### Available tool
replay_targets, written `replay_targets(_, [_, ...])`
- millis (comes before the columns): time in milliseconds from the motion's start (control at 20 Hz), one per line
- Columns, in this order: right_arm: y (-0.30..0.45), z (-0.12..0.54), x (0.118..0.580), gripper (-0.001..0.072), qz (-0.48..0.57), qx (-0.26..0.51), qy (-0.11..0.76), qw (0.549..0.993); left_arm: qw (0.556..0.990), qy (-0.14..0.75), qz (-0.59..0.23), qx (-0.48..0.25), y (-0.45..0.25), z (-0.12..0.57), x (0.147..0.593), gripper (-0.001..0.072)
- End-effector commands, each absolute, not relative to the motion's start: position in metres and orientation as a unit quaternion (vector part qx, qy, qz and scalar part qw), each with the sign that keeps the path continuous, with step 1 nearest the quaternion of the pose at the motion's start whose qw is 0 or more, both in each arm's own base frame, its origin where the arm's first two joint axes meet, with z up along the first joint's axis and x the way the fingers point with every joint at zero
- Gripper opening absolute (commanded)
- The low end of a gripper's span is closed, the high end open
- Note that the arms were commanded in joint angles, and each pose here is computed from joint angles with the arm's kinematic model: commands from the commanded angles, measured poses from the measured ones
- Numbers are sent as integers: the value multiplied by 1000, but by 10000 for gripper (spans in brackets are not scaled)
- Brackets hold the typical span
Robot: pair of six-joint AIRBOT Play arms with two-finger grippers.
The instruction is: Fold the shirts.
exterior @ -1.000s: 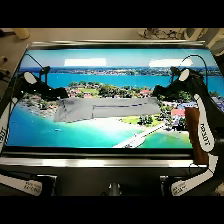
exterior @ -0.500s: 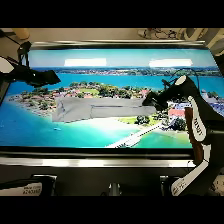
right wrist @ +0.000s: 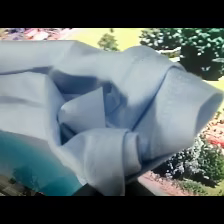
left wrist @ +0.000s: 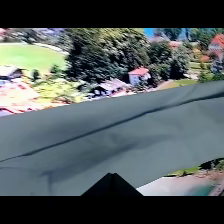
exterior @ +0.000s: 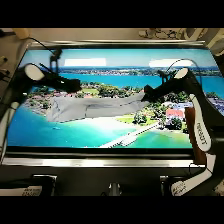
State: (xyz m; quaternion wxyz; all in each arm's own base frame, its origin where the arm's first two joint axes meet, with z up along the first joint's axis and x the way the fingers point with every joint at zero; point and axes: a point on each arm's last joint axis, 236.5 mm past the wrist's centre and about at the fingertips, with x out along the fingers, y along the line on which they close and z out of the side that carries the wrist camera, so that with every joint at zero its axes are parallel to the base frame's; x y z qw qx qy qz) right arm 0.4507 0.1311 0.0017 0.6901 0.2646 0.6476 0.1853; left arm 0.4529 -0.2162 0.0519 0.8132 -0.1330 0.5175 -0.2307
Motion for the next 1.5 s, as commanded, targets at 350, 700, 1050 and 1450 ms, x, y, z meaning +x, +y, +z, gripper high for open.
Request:
replay_targets(350, [139, 181, 371, 16, 231, 236, 557, 762, 671, 585, -283, -357, -447, -67, 383, 40])
replay_targets(700, [187, 169, 396, 16, 255, 250, 542, 761, 804, 436, -291, -280, -346, 43, 469, 37])
replay_targets(1050, [377, 100, 428, 18, 361, 390, 540, 653, 926, 230, -167, -249, -98, 258, 476, 38])
replay_targets(1450, [446, 42, 418, 621, 373, 475, 568, 559, 938, 196, -174, -227, -85, 308, 418, 39])
